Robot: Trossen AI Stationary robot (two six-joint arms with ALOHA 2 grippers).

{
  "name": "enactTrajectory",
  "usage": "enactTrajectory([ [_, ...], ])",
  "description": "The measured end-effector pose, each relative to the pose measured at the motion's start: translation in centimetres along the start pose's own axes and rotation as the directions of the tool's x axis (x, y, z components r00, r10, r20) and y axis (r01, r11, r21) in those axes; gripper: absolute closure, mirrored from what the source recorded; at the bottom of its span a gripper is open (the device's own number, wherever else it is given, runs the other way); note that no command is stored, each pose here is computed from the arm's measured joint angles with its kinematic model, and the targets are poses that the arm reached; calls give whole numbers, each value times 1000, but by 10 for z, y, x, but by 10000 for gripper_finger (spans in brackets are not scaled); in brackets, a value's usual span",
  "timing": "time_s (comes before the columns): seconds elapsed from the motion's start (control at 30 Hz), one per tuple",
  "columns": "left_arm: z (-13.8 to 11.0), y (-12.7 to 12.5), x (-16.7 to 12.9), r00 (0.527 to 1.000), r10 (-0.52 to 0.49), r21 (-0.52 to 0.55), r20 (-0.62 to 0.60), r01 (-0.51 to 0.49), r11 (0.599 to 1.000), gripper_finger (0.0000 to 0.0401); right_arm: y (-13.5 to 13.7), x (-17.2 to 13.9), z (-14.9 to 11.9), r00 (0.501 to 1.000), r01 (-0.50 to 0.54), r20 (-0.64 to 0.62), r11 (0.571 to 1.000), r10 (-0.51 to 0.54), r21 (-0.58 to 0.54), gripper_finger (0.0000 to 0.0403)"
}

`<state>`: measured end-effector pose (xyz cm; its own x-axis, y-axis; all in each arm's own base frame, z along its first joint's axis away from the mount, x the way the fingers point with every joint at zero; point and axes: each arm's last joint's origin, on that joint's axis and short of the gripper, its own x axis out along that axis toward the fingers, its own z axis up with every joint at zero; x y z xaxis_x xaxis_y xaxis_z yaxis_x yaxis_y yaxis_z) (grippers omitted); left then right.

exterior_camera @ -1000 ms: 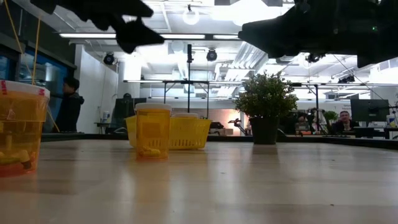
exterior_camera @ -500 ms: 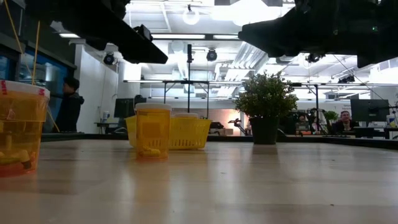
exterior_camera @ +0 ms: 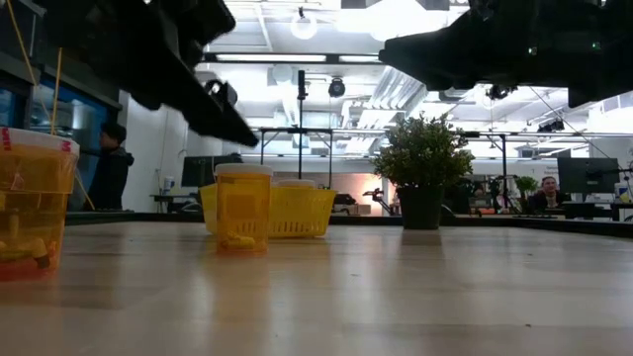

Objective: Pick and place pill bottles into a basket
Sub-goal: Put the yellow pill bottle into the bin

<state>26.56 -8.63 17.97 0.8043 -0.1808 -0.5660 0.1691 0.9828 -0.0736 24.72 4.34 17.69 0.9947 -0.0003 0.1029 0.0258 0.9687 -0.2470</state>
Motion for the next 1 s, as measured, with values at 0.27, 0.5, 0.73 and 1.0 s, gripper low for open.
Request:
enactTrajectory([
  [0.27, -8, 2, 11, 996, 81, 0, -24, -81, 997, 11, 0, 0, 0, 1000, 0, 0, 1000, 0, -22, 203],
  [0.5, -17, 1, 26, 996, 75, 23, -50, -73, 997, 9, 0, 0, 0, 1000, 1, -1, 1000, -1, -25, 203],
  [0.73, -19, 1, 31, 996, 75, 23, -44, -74, 997, 10, 0, 0, 0, 1000, 1, 0, 1000, -1, -26, 203],
  [1.0, -19, 1, 31, 995, 91, 23, -40, -90, 996, 33, 0, 0, 0, 1000, 0, 0, 1000, 0, -26, 204],
])
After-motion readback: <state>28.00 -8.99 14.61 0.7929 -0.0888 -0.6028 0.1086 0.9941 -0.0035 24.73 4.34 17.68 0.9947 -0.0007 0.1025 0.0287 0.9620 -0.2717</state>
